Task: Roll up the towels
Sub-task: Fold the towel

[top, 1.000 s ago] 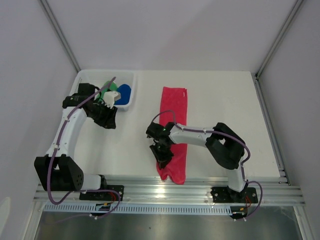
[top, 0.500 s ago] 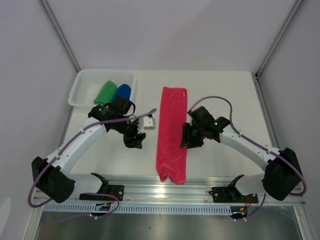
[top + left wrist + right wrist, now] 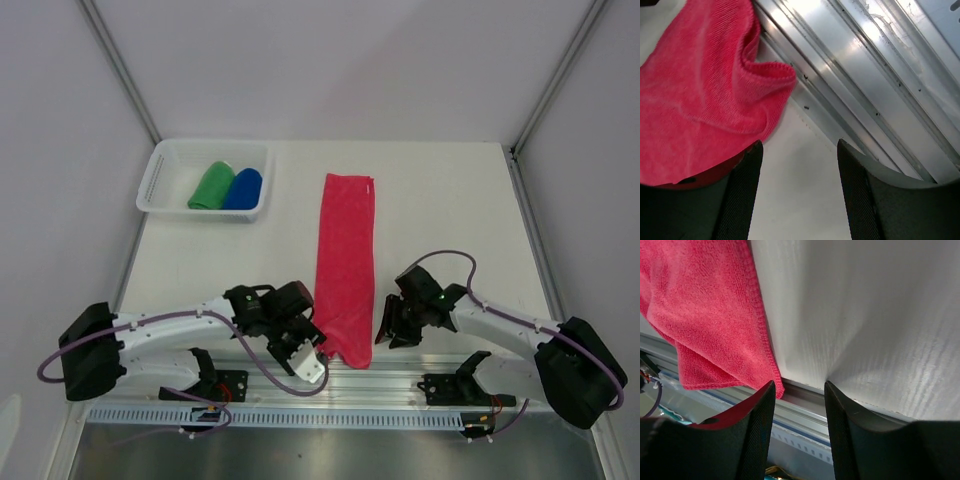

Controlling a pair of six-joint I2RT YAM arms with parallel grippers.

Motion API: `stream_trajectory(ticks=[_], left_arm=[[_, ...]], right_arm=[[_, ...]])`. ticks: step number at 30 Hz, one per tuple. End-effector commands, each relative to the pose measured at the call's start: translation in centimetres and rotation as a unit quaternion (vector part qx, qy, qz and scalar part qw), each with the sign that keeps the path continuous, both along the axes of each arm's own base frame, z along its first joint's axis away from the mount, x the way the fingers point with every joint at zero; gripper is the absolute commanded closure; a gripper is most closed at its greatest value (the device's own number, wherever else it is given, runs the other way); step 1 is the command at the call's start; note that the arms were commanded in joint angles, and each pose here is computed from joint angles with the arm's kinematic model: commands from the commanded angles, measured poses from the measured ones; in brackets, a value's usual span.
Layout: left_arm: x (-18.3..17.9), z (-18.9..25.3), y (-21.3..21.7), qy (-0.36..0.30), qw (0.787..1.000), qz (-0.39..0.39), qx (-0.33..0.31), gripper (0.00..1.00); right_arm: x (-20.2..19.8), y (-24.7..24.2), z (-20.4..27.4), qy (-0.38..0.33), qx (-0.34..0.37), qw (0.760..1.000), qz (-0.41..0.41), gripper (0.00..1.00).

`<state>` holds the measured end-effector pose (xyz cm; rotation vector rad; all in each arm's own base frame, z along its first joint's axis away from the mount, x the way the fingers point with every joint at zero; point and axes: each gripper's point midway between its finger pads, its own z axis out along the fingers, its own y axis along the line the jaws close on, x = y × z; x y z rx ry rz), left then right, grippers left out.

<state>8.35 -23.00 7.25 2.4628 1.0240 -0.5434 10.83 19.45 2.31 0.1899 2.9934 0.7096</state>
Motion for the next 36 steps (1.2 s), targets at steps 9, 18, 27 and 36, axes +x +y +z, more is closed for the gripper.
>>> stream_trajectory(ticks=[9, 18, 27, 36], left_arm=[[-1.0, -4.0, -5.6, -0.026, 0.998, -0.047, -0.041, 0.36], [-1.8, -5.6, -5.9, 0.0, 0.999, -0.028, -0.024, 0.57], [-1.6, -6.8, -5.2, -0.008, 1.0, -0.026, -0.006, 0.68], [-1.8, -6.7, -4.4, -0.013, 0.999, -0.031, -0.004, 0.72]], right_arm=[[-0.6, 2.7, -0.2, -0.007, 0.081, 0.997, 0.001, 0.52], [-2.6, 2.9, -1.9, 0.039, 0.068, 0.997, 0.008, 0.53], [-3.8, 0.0, -2.2, 0.049, 0.01, 0.998, -0.023, 0.53], [-3.2, 3.2, -2.2, 0.042, 0.079, 0.996, 0.016, 0.53]])
